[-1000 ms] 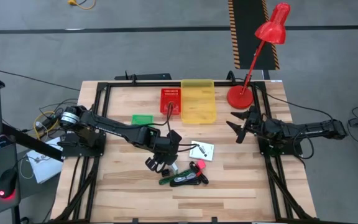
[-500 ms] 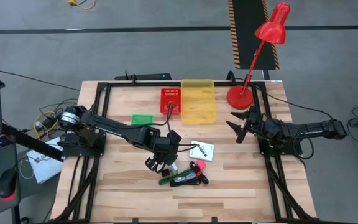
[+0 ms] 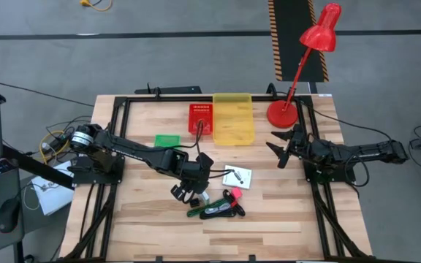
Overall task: Pick and place items into bin
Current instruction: Put the left white card reader box into the green basket
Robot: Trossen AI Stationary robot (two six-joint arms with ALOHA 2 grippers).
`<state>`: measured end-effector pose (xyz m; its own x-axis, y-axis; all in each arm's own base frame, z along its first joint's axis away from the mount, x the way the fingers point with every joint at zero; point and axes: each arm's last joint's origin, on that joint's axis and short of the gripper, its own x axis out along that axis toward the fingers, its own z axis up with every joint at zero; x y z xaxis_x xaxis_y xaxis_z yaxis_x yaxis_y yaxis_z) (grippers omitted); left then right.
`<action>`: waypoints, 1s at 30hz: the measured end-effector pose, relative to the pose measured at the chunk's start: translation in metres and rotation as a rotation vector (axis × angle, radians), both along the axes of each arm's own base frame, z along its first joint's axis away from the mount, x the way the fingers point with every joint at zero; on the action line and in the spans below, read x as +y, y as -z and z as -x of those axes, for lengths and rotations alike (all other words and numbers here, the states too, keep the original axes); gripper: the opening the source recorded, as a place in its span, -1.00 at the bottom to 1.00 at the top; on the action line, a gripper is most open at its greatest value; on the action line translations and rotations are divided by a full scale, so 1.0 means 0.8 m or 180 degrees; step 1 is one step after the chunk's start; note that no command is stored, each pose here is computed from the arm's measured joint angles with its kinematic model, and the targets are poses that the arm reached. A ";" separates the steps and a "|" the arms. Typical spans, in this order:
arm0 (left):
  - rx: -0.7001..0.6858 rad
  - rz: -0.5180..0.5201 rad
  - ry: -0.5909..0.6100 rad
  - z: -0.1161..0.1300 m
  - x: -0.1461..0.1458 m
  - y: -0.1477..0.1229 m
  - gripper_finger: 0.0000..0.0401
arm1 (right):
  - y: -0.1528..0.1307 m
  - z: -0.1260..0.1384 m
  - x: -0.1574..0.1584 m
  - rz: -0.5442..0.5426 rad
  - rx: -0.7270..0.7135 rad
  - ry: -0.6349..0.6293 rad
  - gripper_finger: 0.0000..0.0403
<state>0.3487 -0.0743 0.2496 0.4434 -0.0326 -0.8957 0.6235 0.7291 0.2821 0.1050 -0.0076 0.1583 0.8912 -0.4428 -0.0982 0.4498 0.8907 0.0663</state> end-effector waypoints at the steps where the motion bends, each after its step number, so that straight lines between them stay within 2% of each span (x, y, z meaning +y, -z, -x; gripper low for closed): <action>1: 0.0001 0.0006 -0.0013 0.000 0.000 0.000 -0.21 | 0.000 0.000 0.000 0.0000 0.0001 -0.0001 0.27; 9: 0.0029 0.0013 -0.0046 0.000 -0.001 -0.003 -0.21 | 0.000 0.000 0.000 0.0000 0.0000 0.0000 0.27; 19: -0.0052 0.0035 0.0004 -0.002 -0.010 -0.025 -0.21 | 0.000 0.000 0.000 -0.0001 -0.0001 0.0000 0.27; 30: -0.0009 0.0160 0.0061 -0.004 0.001 -0.014 -0.21 | 0.000 0.000 0.000 0.0000 0.0000 0.0000 0.27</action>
<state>0.3517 -0.0734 0.2611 0.4448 -0.0859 -0.8915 0.6367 0.7304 0.2473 0.1050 -0.0076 0.1583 0.8912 -0.4428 -0.0983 0.4498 0.8907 0.0664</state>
